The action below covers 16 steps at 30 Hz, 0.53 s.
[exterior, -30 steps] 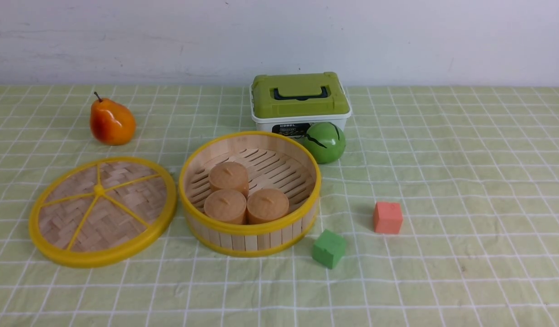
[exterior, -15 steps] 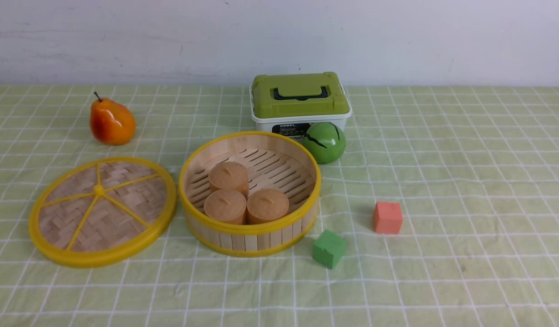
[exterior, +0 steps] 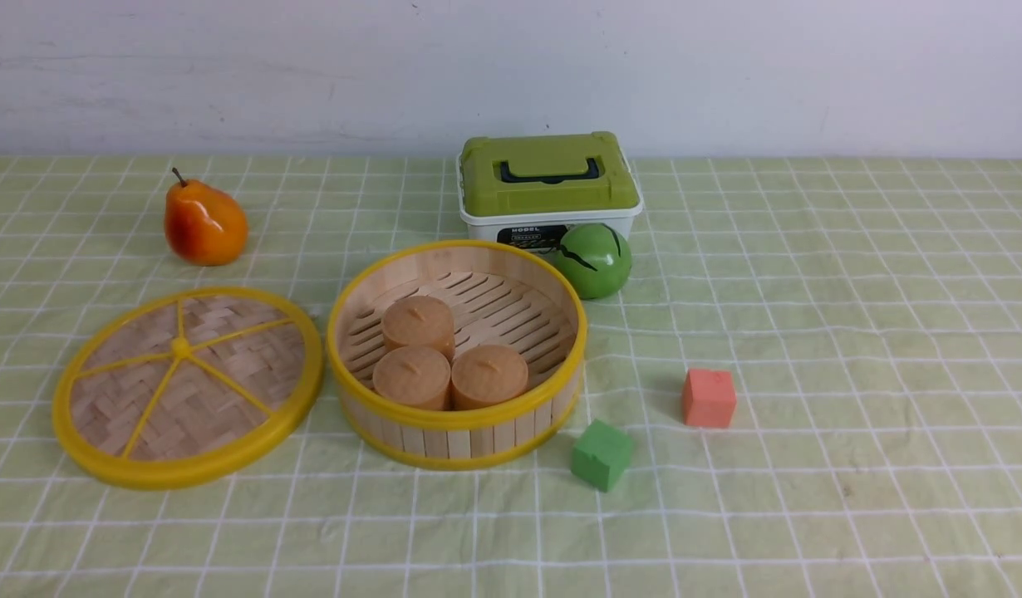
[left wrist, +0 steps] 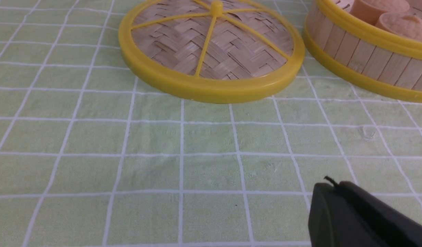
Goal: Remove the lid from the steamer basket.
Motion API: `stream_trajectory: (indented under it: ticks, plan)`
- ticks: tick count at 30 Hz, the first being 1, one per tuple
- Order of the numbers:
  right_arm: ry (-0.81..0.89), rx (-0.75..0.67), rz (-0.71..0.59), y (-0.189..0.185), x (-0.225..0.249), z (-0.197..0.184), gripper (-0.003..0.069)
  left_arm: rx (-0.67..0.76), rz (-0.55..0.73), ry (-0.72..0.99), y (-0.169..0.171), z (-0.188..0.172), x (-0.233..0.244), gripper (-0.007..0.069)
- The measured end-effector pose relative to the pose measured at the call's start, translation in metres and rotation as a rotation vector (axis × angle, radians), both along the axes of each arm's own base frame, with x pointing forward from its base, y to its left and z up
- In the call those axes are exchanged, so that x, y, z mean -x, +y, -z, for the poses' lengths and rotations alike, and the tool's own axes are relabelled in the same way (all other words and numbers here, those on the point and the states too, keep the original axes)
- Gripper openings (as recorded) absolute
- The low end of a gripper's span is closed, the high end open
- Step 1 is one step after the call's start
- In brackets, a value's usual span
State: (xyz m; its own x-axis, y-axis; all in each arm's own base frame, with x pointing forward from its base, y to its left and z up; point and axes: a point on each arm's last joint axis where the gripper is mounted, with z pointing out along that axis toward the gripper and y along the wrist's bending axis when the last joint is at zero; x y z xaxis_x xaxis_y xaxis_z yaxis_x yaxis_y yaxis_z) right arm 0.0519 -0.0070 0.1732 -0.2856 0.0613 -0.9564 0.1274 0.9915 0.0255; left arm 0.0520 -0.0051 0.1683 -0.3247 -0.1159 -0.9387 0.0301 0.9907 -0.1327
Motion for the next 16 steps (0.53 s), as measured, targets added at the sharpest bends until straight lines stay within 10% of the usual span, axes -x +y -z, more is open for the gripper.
stream_trajectory:
  ticks: [16]
  plan:
    - [0.0, 0.0, 0.0, 0.0, 0.0, 0.0, 0.0241, -0.001, 0.0, 0.0, 0.0, 0.0, 0.0, -0.0001]
